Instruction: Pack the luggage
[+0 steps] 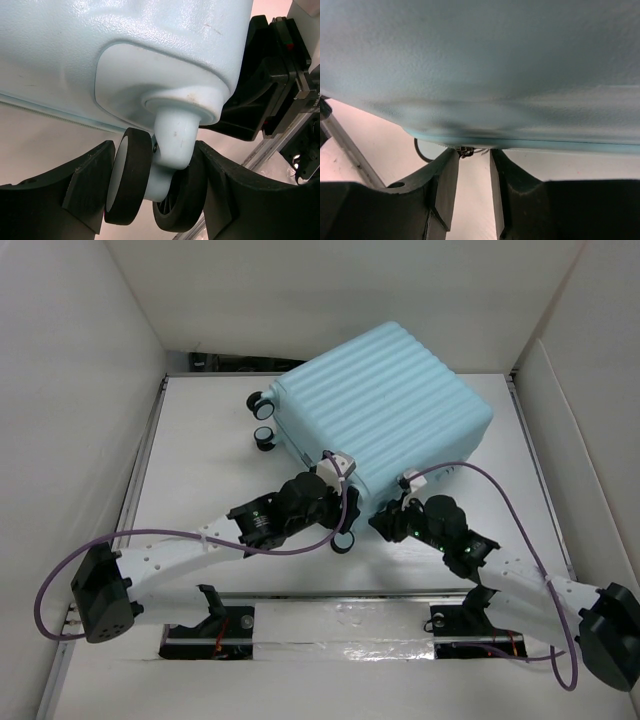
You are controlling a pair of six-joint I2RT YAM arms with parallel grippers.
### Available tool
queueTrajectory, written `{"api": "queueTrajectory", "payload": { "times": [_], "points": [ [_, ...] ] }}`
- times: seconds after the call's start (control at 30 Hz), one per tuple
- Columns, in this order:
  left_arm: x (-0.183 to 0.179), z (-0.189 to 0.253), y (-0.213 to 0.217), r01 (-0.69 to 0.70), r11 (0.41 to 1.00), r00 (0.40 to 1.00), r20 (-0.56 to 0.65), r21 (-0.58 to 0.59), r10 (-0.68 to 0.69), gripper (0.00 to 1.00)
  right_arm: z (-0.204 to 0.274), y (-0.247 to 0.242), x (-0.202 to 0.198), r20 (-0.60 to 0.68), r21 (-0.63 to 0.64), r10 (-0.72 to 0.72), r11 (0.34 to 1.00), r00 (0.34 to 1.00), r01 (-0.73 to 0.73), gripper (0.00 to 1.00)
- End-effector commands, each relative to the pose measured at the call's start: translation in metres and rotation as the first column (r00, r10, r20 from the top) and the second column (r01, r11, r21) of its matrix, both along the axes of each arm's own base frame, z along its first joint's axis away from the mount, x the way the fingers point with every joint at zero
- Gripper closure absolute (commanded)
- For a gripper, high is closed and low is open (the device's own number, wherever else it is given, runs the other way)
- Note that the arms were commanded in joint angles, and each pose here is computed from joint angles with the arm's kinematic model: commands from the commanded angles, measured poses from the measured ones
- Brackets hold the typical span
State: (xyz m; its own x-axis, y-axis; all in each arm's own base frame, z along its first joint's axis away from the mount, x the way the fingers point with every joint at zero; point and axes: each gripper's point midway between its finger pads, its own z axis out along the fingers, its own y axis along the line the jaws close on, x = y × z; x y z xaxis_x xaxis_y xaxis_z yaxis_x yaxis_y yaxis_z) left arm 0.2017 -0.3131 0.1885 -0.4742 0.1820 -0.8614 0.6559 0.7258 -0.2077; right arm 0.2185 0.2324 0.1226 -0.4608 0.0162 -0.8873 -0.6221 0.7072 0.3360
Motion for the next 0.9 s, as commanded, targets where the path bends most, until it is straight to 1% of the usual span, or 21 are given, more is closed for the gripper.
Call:
{"api": "queueTrajectory", "payload": {
  "times": [0.0,0.03,0.07,0.17,0.2,0.3,0.4,0.43,0.47,0.53,0.57,0.63,0.7,0.73,0.8,0.83,0.87],
  "points": [
    [0.016,0.107,-0.023,0.011,0.959,0.986,0.164,-0.284,0.037,1.0,0.05,0.01,0.024,0.139,0.091,-0.056,0.995,0.989,0.043,0.68],
    [0.016,0.104,-0.024,0.008,0.959,0.986,0.16,-0.284,0.039,1.0,0.051,0.012,0.023,0.142,0.092,-0.056,0.995,0.988,0.043,0.73],
    [0.017,0.096,-0.024,0.001,0.962,0.987,0.152,-0.274,0.043,1.0,0.049,0.011,0.026,0.141,0.088,-0.067,0.995,0.988,0.055,0.83],
    [0.015,0.092,-0.03,0.02,0.959,0.99,0.141,-0.284,0.021,1.0,0.046,0.009,0.027,0.143,0.098,-0.096,0.992,0.985,0.082,1.0],
    [0.015,0.09,-0.032,0.023,0.959,0.99,0.139,-0.282,0.017,1.0,0.05,0.013,0.021,0.147,0.117,-0.082,0.991,0.986,0.065,1.0],
    [0.019,0.094,-0.038,0.036,0.953,0.99,0.143,-0.302,0.007,1.0,0.058,0.009,0.016,0.17,0.145,-0.116,0.985,0.979,0.092,1.0],
    [0.022,0.107,-0.05,0.07,0.937,0.988,0.156,-0.341,-0.017,1.0,0.063,0.025,-0.006,0.163,0.175,-0.065,0.984,0.984,0.036,1.0],
    [0.024,0.111,-0.053,0.076,0.932,0.986,0.165,-0.354,-0.018,1.0,0.065,0.039,-0.023,0.161,0.182,-0.011,0.983,0.987,-0.018,1.0],
    [0.028,0.112,-0.054,0.073,0.932,0.986,0.167,-0.356,-0.013,1.0,0.065,0.041,-0.025,0.157,0.186,-0.031,0.983,0.987,0.002,1.0],
    [0.032,0.114,-0.061,0.083,0.925,0.986,0.163,-0.37,-0.023,1.0,0.072,0.051,-0.037,0.147,0.225,-0.019,0.974,0.989,-0.015,1.0],
    [0.033,0.114,-0.063,0.103,0.92,0.986,0.159,-0.378,-0.045,1.0,0.076,0.06,-0.049,0.15,0.241,0.012,0.969,0.989,-0.048,1.0],
    [0.032,0.117,-0.07,0.13,0.906,0.986,0.151,-0.402,-0.075,1.0,0.091,0.072,-0.06,0.161,0.286,0.038,0.955,0.986,-0.083,1.0],
    [0.031,0.126,-0.079,0.164,0.896,0.982,0.157,-0.414,-0.107,1.0,0.09,0.088,-0.071,0.155,0.277,0.067,0.955,0.986,-0.108,1.0],
    [0.03,0.132,-0.082,0.173,0.887,0.981,0.158,-0.428,-0.115,1.0,0.097,0.094,-0.073,0.166,0.298,0.064,0.948,0.984,-0.112,1.0],
    [0.024,0.145,-0.089,0.216,0.861,0.974,0.167,-0.461,-0.155,1.0,0.085,0.107,-0.07,0.151,0.286,0.046,0.954,0.987,-0.088,1.0],
    [0.022,0.152,-0.091,0.24,0.849,0.967,0.187,-0.47,-0.17,1.0,0.094,0.114,-0.071,0.155,0.335,0.035,0.938,0.987,-0.086,1.0],
    [0.023,0.15,-0.091,0.207,0.872,0.975,0.167,-0.444,-0.147,1.0,0.089,0.109,-0.061,0.148,0.348,-0.028,0.937,0.989,-0.025,1.0]
  ]
}}
